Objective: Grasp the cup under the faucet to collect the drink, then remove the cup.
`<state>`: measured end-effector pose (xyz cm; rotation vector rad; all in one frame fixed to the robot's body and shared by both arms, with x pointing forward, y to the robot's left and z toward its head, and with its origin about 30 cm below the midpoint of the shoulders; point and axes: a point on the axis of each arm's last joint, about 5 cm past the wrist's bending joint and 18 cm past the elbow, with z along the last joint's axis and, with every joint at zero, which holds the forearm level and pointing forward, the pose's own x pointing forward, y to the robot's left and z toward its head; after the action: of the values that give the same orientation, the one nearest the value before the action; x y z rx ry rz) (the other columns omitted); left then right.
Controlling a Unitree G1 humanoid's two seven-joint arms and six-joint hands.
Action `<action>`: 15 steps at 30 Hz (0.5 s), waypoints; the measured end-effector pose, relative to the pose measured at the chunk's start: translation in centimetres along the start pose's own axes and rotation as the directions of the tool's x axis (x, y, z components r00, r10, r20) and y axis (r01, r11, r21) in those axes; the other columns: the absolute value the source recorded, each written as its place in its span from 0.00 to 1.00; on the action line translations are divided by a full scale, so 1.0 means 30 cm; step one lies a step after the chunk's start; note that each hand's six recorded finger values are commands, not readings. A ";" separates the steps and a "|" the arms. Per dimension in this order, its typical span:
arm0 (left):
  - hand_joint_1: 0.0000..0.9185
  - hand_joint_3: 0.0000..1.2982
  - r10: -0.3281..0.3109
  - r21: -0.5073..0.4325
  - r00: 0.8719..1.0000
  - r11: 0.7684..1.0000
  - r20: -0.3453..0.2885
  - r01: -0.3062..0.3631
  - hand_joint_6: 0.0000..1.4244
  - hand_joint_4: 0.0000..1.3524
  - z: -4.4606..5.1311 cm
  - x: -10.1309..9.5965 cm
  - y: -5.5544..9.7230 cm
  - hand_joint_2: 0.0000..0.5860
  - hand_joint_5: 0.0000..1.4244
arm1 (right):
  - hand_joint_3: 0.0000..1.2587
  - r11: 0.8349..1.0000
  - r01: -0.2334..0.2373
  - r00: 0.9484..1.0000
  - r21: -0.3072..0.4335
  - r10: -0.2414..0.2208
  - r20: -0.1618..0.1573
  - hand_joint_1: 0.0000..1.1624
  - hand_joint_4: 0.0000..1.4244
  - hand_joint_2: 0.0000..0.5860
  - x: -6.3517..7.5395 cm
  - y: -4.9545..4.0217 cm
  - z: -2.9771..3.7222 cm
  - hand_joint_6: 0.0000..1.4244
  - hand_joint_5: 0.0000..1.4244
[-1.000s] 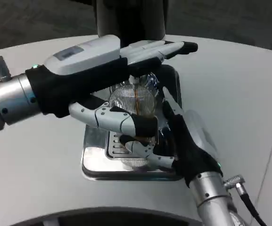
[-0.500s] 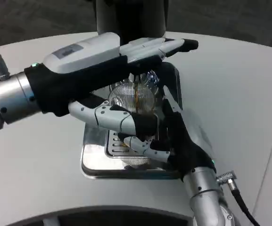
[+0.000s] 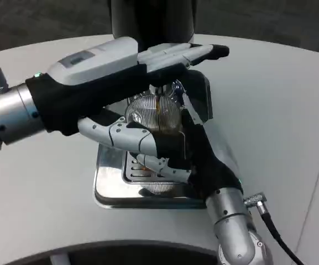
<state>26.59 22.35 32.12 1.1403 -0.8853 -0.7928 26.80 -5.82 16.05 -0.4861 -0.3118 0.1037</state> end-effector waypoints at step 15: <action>0.00 0.00 -0.005 0.004 1.000 1.000 0.007 0.005 0.00 0.00 0.001 0.002 -0.004 0.16 0.00 | 0.00 0.999 0.018 1.000 0.034 -0.018 -0.001 0.63 0.00 0.30 0.034 0.013 -0.004 0.00 0.00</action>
<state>26.58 22.27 32.02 1.1444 -0.8905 -0.7997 27.78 -5.35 16.04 -0.4494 -0.3131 0.0908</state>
